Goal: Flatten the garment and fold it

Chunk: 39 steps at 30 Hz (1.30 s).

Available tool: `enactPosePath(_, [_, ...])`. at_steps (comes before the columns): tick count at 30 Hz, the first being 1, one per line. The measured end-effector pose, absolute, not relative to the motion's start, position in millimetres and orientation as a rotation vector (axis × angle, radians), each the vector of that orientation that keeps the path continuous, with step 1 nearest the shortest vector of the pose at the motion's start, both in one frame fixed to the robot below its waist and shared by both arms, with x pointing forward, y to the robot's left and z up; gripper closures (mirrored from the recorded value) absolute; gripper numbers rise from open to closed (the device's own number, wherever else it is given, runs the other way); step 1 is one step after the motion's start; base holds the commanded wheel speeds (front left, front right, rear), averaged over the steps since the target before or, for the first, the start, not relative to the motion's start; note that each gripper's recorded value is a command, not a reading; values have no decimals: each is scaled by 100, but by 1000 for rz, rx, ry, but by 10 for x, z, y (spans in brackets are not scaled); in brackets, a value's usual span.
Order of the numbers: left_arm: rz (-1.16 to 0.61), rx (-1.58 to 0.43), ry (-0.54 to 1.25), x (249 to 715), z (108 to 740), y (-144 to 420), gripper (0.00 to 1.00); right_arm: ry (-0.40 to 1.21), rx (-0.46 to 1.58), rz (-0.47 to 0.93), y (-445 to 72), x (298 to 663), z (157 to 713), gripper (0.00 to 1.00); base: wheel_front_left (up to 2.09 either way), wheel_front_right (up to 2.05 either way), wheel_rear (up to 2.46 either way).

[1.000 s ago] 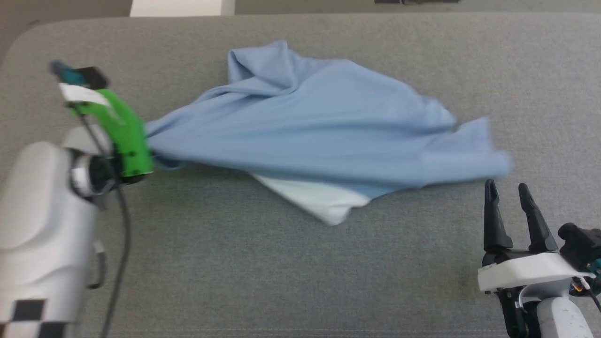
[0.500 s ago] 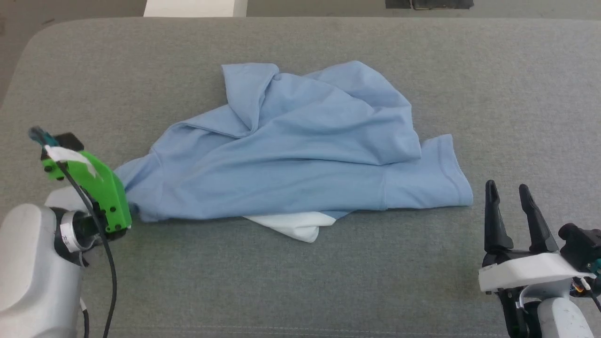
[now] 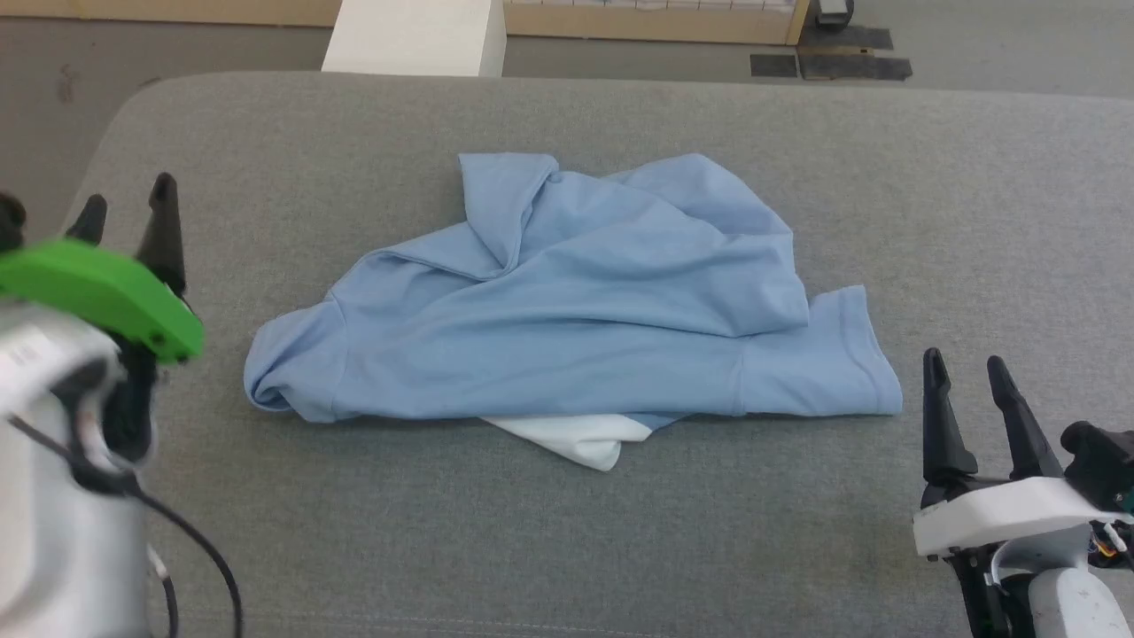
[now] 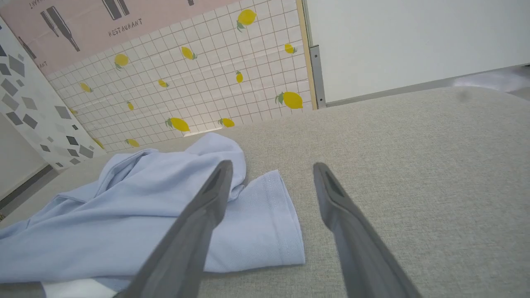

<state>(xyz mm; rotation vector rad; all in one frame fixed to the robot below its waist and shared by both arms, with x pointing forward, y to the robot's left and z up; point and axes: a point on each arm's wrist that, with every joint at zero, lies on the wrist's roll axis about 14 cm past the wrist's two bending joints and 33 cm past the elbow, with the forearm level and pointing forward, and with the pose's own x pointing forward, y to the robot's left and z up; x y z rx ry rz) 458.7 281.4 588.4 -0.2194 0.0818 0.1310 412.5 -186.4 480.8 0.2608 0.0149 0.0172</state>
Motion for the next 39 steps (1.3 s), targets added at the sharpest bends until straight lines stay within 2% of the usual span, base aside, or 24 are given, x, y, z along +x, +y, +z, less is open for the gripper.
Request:
enactPosePath(3, [127, -173, -46, 4487, 5864, 2768, 0, 48, 249, 11, -1897, 4101, 4774, 0, 0, 0, 0])
enactPosePath(11, [122, -131, -167, 4204, 5517, 2566, 0, 171, 218, 3, -1951, 4045, 4629, 0, 0, 0, 0])
enactPosePath(14, [150, -142, -177, 4169, 5463, 2591, 0, 233, 196, 13, -1932, 4100, 4584, 0, 0, 0, 0])
enactPosePath(19, [159, -156, -174, 4168, 5394, 2566, 0, 338, 101, 98, -1766, 4484, 4678, 0, 0, 0, 0])
enactPosePath(27, [167, -142, -154, 4231, 5295, 2586, 0, 663, -135, 131, -1927, 4937, 4399, 0, 0, 0, 0])
enactPosePath(30, [181, -132, -142, 4261, 5243, 2640, 0, 768, -207, 182, -1806, 4978, 4201, 0, 0, 0, 0])
enactPosePath(35, [212, -132, -100, 4255, 5079, 2722, 0, 947, -256, 274, -1578, 4846, 3766, 0, 0, 0, 0])
enactPosePath(39, [231, -135, -85, 4235, 5015, 2767, 0, 993, -276, 302, -1537, 4899, 3706, 0, 0, 0, 0])
